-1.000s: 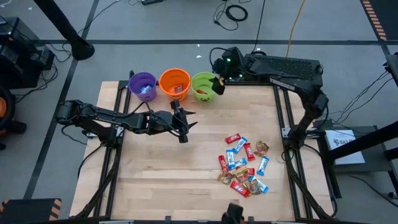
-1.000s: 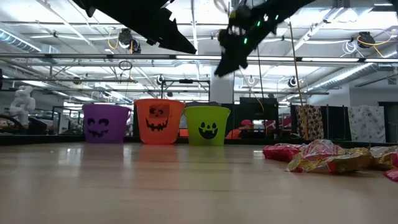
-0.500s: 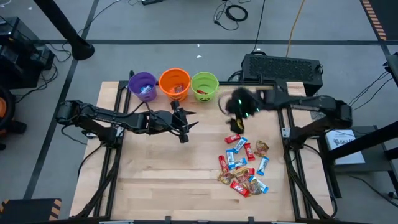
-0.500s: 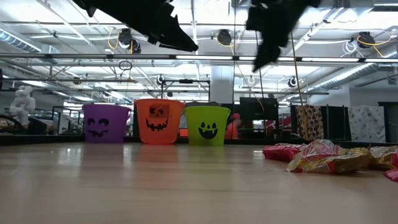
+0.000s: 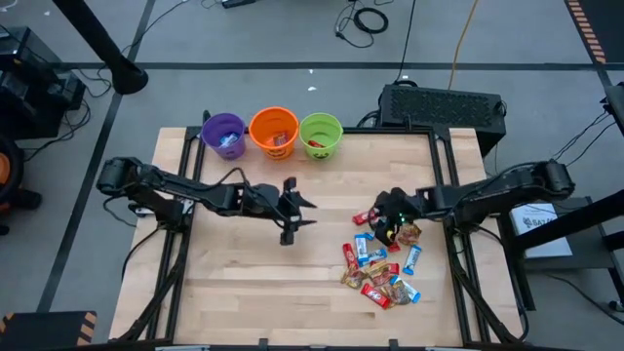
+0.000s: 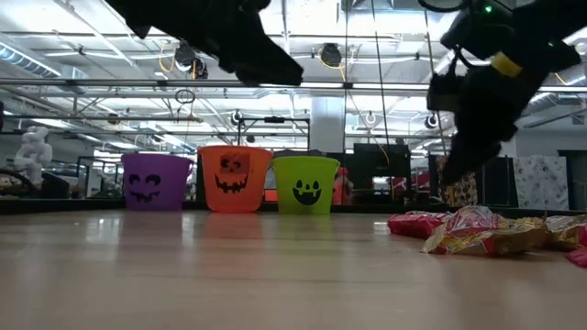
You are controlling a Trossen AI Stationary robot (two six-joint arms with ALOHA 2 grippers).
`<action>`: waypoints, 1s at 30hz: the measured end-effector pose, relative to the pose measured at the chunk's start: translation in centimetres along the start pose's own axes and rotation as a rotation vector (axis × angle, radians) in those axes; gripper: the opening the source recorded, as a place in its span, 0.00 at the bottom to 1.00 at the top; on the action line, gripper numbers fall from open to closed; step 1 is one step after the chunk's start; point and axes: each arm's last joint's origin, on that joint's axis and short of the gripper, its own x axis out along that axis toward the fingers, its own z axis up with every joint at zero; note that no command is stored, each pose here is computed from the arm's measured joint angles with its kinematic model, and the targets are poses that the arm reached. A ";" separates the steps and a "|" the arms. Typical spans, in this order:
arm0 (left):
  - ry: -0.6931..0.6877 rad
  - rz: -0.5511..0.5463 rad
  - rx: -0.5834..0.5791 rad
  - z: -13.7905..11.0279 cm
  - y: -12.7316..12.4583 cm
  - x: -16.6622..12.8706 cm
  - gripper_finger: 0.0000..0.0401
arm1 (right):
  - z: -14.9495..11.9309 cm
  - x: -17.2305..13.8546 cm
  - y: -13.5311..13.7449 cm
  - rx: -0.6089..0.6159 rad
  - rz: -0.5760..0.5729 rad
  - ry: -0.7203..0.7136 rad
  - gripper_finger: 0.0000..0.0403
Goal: Sort candy by brand, put in halloween buckets
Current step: Put the white chocolate bar into the violet bucket
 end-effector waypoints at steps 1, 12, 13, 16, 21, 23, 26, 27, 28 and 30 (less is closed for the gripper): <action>0.009 -0.019 0.002 -0.3 -0.2 0.4 0.50 | -0.4 0.2 0.1 0.003 0.000 0.016 0.51; 0.034 -0.165 0.005 -3.3 -1.5 4.8 0.50 | -1.9 1.5 3.1 -0.210 0.054 0.010 0.40; 0.038 -0.167 0.005 -3.4 -1.5 5.0 0.50 | -2.2 1.6 3.3 -0.250 0.057 0.019 0.38; 0.048 -0.167 0.005 -3.8 -1.6 5.4 0.50 | -2.9 1.9 3.9 -0.358 0.031 0.028 0.32; 0.069 -0.169 0.005 -4.1 -1.6 5.5 0.50 | -3.9 2.8 4.6 -0.503 -0.066 -0.005 0.32; 0.067 -0.168 0.005 -4.1 -1.6 5.6 0.50 | -4.1 3.2 4.9 -0.549 -0.080 -0.020 0.35; 0.064 -0.167 0.006 -4.1 -1.6 5.6 0.50 | -4.6 3.8 4.9 -0.612 -0.135 -0.012 0.40; 0.063 -0.167 0.006 -4.1 -1.6 5.6 0.50 | -4.7 4.0 4.9 -0.625 -0.155 -0.011 0.42; 0.063 -0.167 0.009 -4.1 -1.6 5.6 0.50 | -4.9 4.1 4.9 -0.641 -0.170 -0.005 0.43; 0.067 -0.164 0.012 -4.1 -1.5 5.6 0.50 | -5.0 4.4 4.9 -0.661 -0.192 -0.006 0.44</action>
